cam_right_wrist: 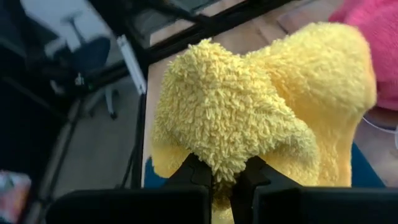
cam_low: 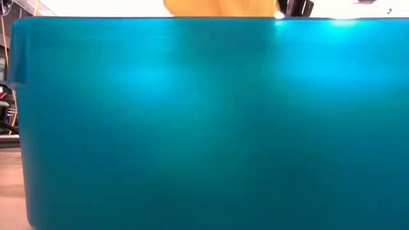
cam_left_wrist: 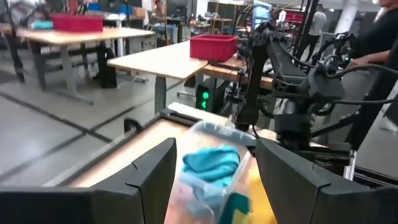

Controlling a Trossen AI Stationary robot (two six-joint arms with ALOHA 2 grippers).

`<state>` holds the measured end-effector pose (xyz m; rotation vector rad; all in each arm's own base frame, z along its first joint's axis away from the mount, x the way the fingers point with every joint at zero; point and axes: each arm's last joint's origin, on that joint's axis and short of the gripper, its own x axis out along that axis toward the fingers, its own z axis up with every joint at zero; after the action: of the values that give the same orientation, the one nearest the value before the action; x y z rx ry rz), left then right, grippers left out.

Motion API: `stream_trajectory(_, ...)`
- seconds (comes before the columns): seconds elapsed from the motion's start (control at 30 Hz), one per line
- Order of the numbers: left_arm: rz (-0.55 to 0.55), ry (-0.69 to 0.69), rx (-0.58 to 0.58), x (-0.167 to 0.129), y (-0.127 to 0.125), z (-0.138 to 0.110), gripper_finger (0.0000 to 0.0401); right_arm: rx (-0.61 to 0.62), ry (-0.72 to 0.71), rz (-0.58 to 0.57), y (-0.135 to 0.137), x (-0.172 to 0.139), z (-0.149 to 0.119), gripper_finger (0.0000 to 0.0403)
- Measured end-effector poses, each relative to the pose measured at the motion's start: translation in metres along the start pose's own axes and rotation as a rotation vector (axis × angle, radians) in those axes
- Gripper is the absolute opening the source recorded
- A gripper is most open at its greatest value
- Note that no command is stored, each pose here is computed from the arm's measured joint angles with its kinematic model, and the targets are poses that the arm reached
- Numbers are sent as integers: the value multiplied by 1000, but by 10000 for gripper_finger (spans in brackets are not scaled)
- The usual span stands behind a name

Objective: Sort microfiber towel by color & place in baskets
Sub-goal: Put the yellow microfiber towel into the blue bin

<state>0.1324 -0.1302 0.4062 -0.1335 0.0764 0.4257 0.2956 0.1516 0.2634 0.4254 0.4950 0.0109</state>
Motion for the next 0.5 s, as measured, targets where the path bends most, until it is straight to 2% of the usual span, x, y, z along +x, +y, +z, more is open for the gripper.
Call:
stream_trajectory(0.1, 29, 1, -95, 4, -3, -28, 209, 97, -36, 35, -12, 6, -9, 12)
stream_trajectory(0.27, 48, -18, -275, 11, -8, -72, 209, 216, 0, 136, -19, 9, -28, 12)
stream_trajectory(0.4, 71, -62, -367, 15, -10, -92, 209, 268, 25, 138, -19, 7, -36, 15)
stream_trajectory(0.5, 84, -75, -376, 19, -10, -98, 209, 282, -8, 155, -17, 7, -33, 29)
